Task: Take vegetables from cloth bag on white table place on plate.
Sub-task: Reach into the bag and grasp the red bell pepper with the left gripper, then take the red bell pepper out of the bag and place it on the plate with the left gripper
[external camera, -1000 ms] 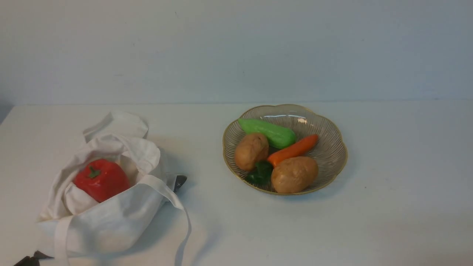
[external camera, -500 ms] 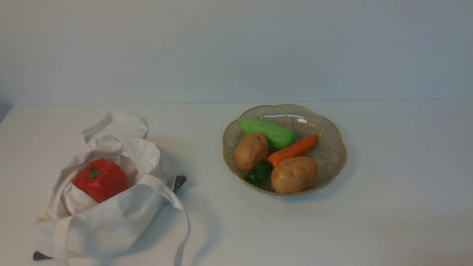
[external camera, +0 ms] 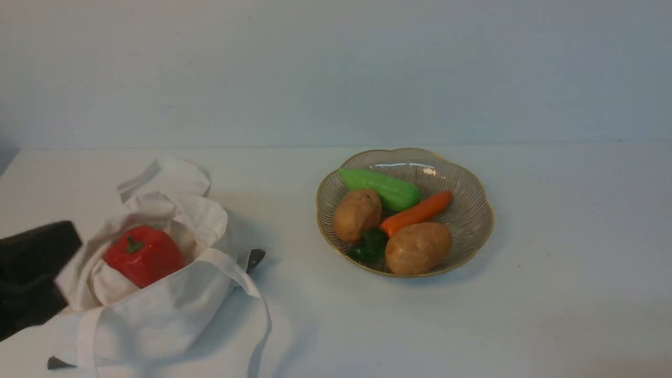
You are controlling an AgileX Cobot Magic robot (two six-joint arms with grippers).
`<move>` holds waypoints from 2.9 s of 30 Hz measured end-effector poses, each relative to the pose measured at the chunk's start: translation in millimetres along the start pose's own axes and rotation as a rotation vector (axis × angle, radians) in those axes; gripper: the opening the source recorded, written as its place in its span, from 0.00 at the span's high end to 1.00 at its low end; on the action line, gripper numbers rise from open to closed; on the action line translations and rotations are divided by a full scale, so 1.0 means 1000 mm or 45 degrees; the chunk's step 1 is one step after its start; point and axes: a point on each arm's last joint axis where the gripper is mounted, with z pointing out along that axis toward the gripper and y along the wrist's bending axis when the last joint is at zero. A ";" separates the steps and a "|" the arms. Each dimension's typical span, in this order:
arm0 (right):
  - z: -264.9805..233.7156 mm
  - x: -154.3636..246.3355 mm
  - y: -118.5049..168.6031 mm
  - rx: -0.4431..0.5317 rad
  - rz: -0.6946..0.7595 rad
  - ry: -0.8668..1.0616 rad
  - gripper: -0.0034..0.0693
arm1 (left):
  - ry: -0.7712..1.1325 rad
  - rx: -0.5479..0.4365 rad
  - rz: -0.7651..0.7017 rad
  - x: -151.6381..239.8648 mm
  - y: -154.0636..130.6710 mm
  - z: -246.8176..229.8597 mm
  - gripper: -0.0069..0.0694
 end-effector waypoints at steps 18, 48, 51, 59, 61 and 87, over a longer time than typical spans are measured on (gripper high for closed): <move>0.000 0.000 0.000 0.000 0.000 0.000 0.97 | 0.798 -0.269 -0.035 -0.058 0.072 0.161 0.92; 0.000 0.000 0.000 0.000 0.000 0.000 0.97 | 0.984 -0.309 0.189 -0.024 0.117 0.210 0.44; 0.000 0.000 0.000 0.000 0.000 0.000 0.97 | 0.986 -0.305 0.199 -0.024 0.117 0.210 0.55; 0.000 0.000 0.000 0.000 0.000 0.000 0.97 | 1.001 -0.295 0.189 -0.024 0.116 0.209 0.89; 0.000 0.000 0.000 0.000 0.000 0.000 0.97 | 1.005 -0.282 0.175 -0.026 0.112 0.206 0.89; 0.000 0.000 0.000 0.000 0.001 0.000 0.97 | 0.669 0.243 0.519 -0.078 -0.092 0.199 0.89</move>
